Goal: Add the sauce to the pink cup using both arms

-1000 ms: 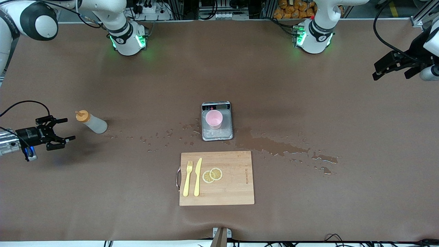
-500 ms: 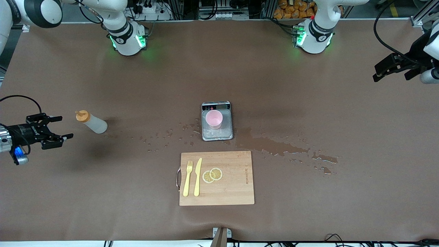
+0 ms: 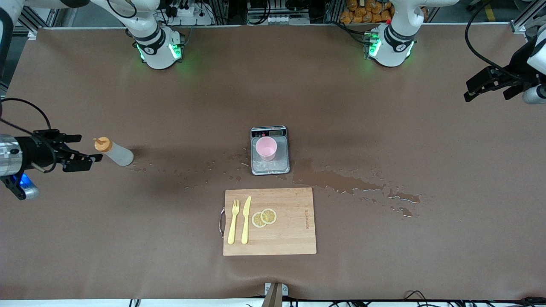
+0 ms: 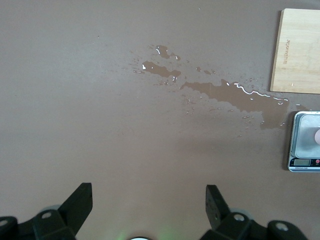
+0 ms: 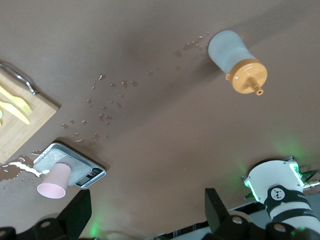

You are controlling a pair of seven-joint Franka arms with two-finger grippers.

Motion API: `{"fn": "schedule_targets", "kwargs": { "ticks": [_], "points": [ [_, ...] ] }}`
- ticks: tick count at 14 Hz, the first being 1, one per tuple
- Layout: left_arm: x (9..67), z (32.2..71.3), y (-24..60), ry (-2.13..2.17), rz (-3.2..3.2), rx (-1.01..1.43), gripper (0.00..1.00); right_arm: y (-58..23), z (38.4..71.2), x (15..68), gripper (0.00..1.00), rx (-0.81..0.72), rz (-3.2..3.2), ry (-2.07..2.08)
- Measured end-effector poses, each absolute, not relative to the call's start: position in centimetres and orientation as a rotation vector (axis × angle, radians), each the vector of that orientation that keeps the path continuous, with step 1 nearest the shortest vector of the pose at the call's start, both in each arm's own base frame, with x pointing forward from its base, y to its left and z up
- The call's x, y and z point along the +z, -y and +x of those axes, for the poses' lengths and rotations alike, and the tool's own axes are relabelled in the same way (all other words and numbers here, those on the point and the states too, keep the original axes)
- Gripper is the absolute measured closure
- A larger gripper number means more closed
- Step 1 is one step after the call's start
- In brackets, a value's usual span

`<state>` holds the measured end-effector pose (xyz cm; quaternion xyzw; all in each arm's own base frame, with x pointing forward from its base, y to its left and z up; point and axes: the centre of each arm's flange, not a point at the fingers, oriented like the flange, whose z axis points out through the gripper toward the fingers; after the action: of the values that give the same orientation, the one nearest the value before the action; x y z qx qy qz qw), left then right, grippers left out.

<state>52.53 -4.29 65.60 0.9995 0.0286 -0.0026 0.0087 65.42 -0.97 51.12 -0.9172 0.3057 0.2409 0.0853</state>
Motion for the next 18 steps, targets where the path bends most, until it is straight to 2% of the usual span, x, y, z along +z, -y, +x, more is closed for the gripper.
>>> {"fn": "schedule_targets", "kwargs": {
  "ticks": [4, 6, 10, 15, 18],
  "points": [
    [65.6, 52.5, 4.2, -0.093, 3.123, -0.007, 0.0, -4.6, 63.0, 57.9, 0.0, 0.529, -2.911, -0.737],
    [65.7, 52.5, 4.2, -0.093, 3.123, -0.006, 0.0, -4.3, 61.4, 60.8, 0.0, 0.444, -2.948, -0.608],
    [65.7, 52.5, 4.2, -0.093, 3.122, -0.005, 0.0, -2.3, 58.6, 61.6, 0.0, 0.3, -2.957, -0.542],
    [65.7, 52.5, 4.2, -0.093, 3.122, -0.004, 0.0, -2.8, 54.3, 64.2, 0.0, 0.2, -3.0, -0.487],
    [65.7, 52.5, 4.1, -0.094, 3.122, -0.004, 0.0, -3.0, 53.4, 65.2, 0.0, 0.15, -3.016, -0.481]
  ]
}}
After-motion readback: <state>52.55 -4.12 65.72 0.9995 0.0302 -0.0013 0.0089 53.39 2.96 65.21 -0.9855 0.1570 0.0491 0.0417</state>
